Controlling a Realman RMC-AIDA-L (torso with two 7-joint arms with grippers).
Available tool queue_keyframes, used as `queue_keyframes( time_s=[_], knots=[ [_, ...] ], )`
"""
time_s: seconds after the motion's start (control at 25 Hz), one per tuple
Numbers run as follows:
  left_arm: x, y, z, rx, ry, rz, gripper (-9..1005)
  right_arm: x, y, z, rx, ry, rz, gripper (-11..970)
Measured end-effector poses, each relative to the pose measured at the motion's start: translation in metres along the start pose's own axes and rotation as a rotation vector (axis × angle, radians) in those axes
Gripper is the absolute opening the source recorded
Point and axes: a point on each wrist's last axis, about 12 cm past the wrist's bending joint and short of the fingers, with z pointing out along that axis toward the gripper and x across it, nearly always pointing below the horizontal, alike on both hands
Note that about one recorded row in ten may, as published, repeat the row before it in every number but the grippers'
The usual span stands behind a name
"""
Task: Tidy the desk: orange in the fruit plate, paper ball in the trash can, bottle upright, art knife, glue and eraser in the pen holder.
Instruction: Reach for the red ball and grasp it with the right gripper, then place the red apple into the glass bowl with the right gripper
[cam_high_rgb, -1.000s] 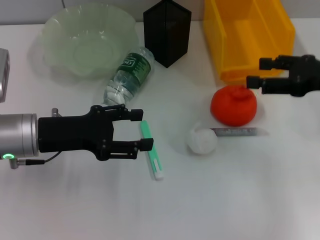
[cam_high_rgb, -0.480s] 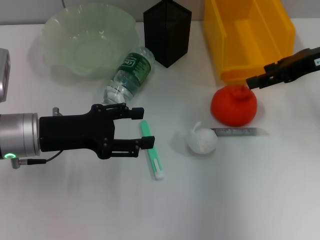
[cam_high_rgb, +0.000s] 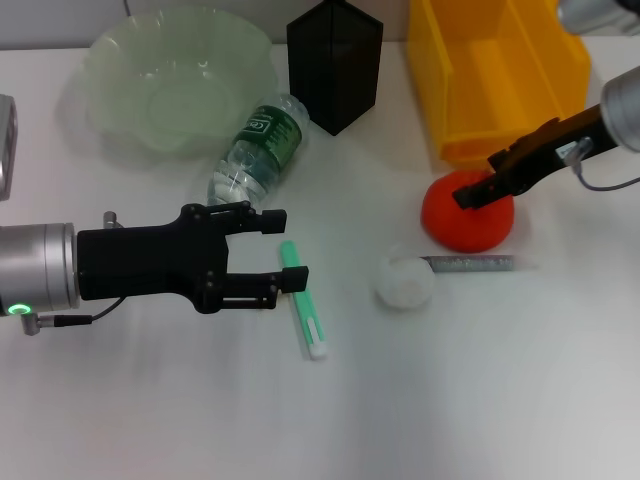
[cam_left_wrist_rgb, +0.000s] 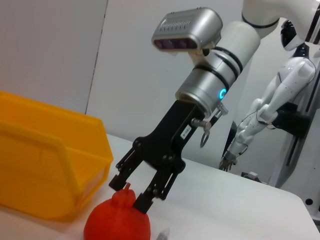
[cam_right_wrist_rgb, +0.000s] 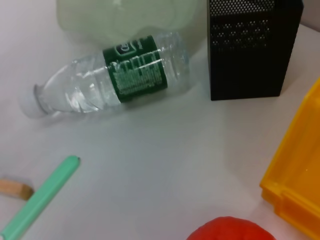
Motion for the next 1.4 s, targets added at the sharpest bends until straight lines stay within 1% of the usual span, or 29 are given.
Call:
queue_keyframes(
  time_s=[0.28, 0.4, 0.52, 0.84, 0.96, 1.0, 1.12, 1.2, 1.24, 1.4],
  knots=[
    [-0.002, 0.001, 0.001, 0.002, -0.001, 0.005, 799, -0.002, 0.003, 0.016, 0.014, 0.02, -0.025, 810],
    [-0.003, 0.001, 0.002, 0.004, -0.001, 0.007, 799, -0.003, 0.004, 0.018, 0.013, 0.025, -0.029, 809],
    [-0.003, 0.001, 0.002, 0.004, -0.001, 0.007, 799, -0.002, 0.005, 0.017, 0.005, 0.031, -0.029, 711],
    [-0.003, 0.001, 0.001, 0.002, -0.002, 0.007, 799, -0.002, 0.005, 0.016, 0.005, 0.035, -0.031, 379],
    [-0.003, 0.002, 0.001, -0.003, -0.009, 0.006, 799, -0.003, 0.005, 0.012, 0.003, 0.032, -0.035, 261],
    [-0.003, 0.002, 0.001, -0.004, -0.01, 0.006, 800, -0.004, 0.005, 0.007, 0.002, 0.026, -0.041, 256],
    [-0.003, 0.002, 0.001, -0.004, -0.012, 0.005, 800, -0.006, 0.006, 0.002, 0.0, 0.02, -0.051, 243],
    [-0.003, 0.002, 0.002, -0.004, -0.013, 0.005, 800, -0.01, 0.01, -0.008, -0.024, -0.01, -0.062, 234],
    [-0.003, 0.002, 0.002, -0.004, -0.013, 0.004, 800, -0.01, 0.01, -0.008, -0.024, -0.01, -0.062, 229],
    [-0.002, 0.001, 0.002, -0.004, -0.016, 0.001, 800, -0.017, 0.017, -0.029, -0.066, -0.064, -0.08, 211]
  ],
)
